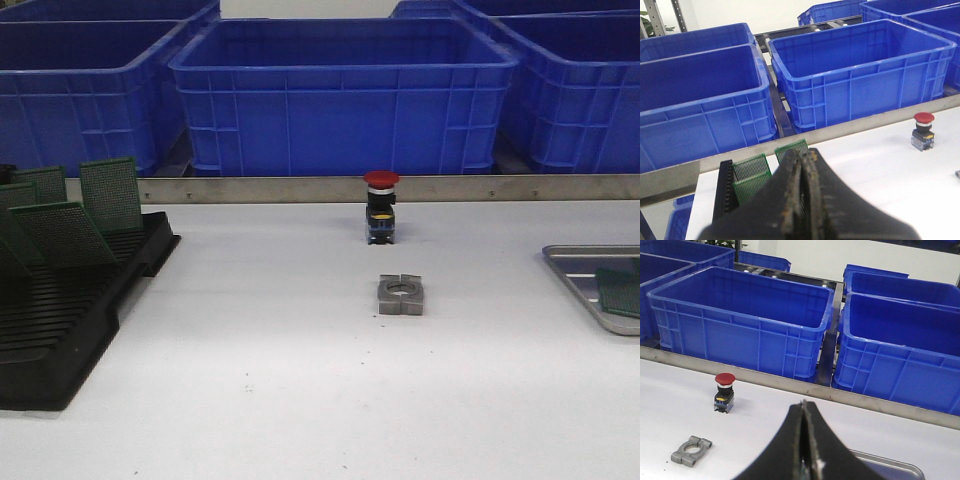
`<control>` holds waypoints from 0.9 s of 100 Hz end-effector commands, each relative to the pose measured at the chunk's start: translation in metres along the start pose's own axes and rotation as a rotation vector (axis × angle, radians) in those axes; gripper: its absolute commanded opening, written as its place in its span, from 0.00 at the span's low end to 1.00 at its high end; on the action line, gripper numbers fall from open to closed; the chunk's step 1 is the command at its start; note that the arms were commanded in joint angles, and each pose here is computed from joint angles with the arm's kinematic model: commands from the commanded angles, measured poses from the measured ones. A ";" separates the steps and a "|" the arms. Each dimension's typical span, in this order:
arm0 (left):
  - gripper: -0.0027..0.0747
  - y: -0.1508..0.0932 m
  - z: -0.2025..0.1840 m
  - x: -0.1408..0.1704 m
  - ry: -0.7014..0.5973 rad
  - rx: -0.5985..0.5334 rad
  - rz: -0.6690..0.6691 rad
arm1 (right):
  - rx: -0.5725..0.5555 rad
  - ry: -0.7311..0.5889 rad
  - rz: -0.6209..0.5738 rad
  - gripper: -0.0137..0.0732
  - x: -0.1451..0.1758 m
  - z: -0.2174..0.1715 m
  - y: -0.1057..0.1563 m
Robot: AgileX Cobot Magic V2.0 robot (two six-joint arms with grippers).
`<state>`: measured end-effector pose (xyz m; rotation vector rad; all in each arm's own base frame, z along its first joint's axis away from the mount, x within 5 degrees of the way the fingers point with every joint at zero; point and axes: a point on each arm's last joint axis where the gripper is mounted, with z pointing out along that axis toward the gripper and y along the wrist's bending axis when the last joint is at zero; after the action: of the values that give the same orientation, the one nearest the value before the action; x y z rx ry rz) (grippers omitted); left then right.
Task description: Place circuit board on tray
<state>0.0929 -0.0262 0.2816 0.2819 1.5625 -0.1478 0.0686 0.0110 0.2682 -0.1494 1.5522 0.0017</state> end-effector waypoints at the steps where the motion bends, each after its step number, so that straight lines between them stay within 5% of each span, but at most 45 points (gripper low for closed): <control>1: 0.01 0.003 -0.003 -0.004 -0.034 -0.036 -0.018 | 0.021 -0.034 0.005 0.09 -0.006 -0.002 -0.002; 90: 0.01 0.008 -0.006 0.000 -0.050 -0.085 -0.041 | -0.007 -0.022 0.005 0.09 -0.004 -0.002 0.001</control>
<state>0.0897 -0.0245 0.2706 0.2701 1.5769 -0.1496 0.0667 0.0140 0.2625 -0.1773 1.5651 0.0246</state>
